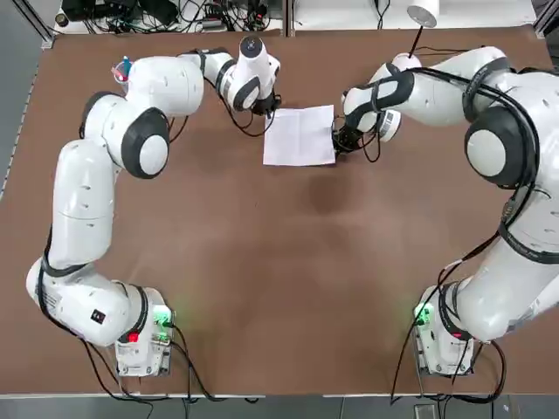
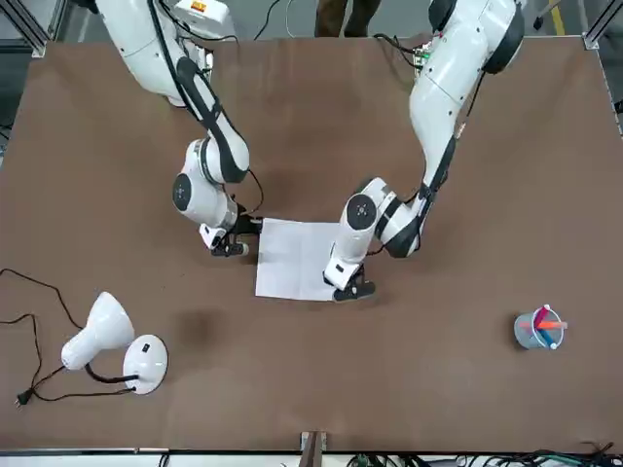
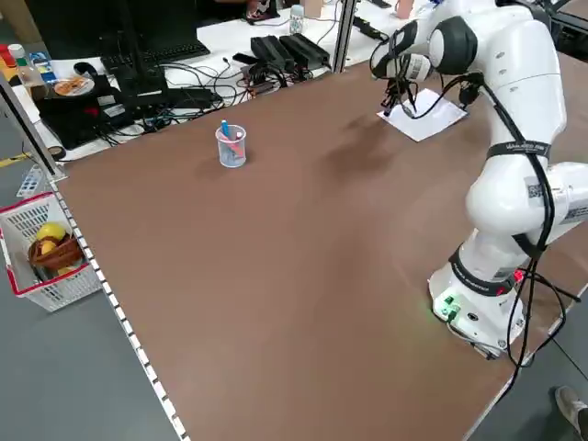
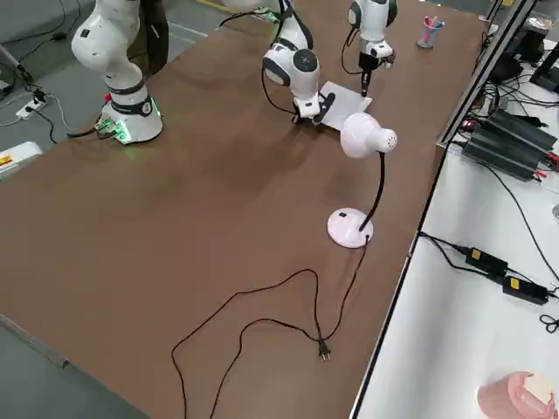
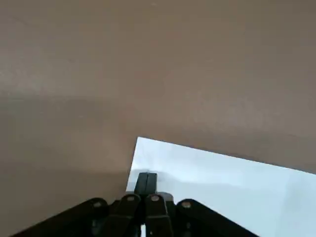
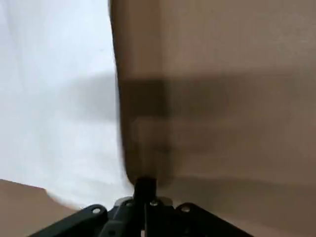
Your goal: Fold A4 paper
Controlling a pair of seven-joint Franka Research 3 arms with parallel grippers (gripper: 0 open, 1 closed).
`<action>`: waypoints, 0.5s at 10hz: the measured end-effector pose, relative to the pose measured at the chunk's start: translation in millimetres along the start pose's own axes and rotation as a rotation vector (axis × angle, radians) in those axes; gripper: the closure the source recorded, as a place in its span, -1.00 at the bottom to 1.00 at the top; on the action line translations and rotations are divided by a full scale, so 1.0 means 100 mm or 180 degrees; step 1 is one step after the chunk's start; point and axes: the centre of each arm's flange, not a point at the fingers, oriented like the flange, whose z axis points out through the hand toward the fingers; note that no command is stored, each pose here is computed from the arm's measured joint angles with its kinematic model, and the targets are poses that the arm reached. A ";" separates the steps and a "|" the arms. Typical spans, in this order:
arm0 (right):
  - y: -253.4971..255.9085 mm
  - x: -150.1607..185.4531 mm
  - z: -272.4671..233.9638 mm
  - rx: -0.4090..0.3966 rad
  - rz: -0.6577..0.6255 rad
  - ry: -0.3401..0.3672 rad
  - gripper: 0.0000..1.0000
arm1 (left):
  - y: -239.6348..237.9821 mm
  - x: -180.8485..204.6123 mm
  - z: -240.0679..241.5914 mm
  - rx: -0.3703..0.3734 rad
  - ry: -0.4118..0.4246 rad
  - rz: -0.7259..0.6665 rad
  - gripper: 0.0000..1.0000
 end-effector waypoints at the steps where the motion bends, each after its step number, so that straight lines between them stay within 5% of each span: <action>1: -0.03 0.02 -0.02 0.0029 0.0012 0.0016 0.98 | 0.01 -0.01 0.02 0.0007 0.0031 0.0019 0.98; 5: -0.10 0.09 -0.08 0.0071 -0.0004 0.0067 0.98 | 0.03 -0.03 0.02 0.0041 0.0068 0.0053 0.98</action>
